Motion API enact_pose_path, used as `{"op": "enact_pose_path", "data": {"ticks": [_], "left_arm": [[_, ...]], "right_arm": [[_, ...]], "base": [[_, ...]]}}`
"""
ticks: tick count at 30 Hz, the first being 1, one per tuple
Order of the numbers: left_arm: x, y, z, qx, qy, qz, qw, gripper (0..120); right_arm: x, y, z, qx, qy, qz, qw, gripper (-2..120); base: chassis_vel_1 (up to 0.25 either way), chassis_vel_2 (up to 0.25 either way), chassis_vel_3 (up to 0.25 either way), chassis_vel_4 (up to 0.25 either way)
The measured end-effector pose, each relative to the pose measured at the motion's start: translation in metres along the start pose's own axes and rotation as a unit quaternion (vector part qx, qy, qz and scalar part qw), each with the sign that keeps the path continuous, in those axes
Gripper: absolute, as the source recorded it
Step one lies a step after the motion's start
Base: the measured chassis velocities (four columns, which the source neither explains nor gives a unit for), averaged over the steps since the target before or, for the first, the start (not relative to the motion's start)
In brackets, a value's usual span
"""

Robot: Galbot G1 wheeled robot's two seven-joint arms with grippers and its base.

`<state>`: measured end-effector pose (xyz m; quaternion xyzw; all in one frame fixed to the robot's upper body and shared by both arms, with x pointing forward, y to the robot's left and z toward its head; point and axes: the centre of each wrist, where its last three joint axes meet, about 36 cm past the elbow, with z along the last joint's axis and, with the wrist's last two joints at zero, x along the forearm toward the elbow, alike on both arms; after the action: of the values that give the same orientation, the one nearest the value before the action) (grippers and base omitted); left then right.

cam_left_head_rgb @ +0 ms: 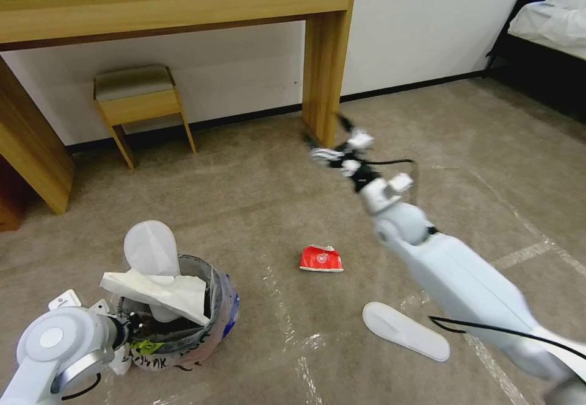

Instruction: Pick up the trash bin and place the garbage on the floor into it.

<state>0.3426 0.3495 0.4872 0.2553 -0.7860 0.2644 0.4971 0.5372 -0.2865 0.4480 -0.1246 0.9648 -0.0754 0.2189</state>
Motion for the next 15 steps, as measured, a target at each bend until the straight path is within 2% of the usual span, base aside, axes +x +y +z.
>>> {"op": "enact_pose_path", "data": {"ticks": [2, 3, 6, 12, 15], "left_arm": [[0.004, 0.004, 0.002, 0.004, -0.003, -0.001, 1.0000, 0], [0.004, 0.004, 0.002, 0.004, -0.003, -0.001, 1.0000, 0], [0.013, 0.006, 0.005, 0.007, -0.008, -0.002, 0.9999, 0], [0.013, 0.003, 0.007, 0.005, -0.005, -0.001, 1.0000, 0], [0.010, 0.004, 0.007, 0.004, -0.002, -0.004, 1.0000, 0]], "right_arm": [[0.033, -0.013, 0.013, 0.029, 0.014, 0.050, 0.998, 100], [0.033, -0.013, 0.013, 0.029, 0.014, 0.050, 0.998, 100], [0.069, -0.025, 0.018, 0.062, 0.019, 0.100, 0.993, 100], [0.102, -0.036, 0.015, 0.096, 0.024, 0.140, 0.985, 100], [0.152, -0.038, 0.019, 0.113, 0.053, 0.169, 0.978, 100]], "base": [[0.000, 0.000, 0.000, 0.000], [0.000, 0.000, 0.000, 0.000], [0.000, 0.000, 0.000, 0.000], [0.000, 0.000, 0.000, 0.000], [0.000, 0.000, 0.000, 0.000]]}}
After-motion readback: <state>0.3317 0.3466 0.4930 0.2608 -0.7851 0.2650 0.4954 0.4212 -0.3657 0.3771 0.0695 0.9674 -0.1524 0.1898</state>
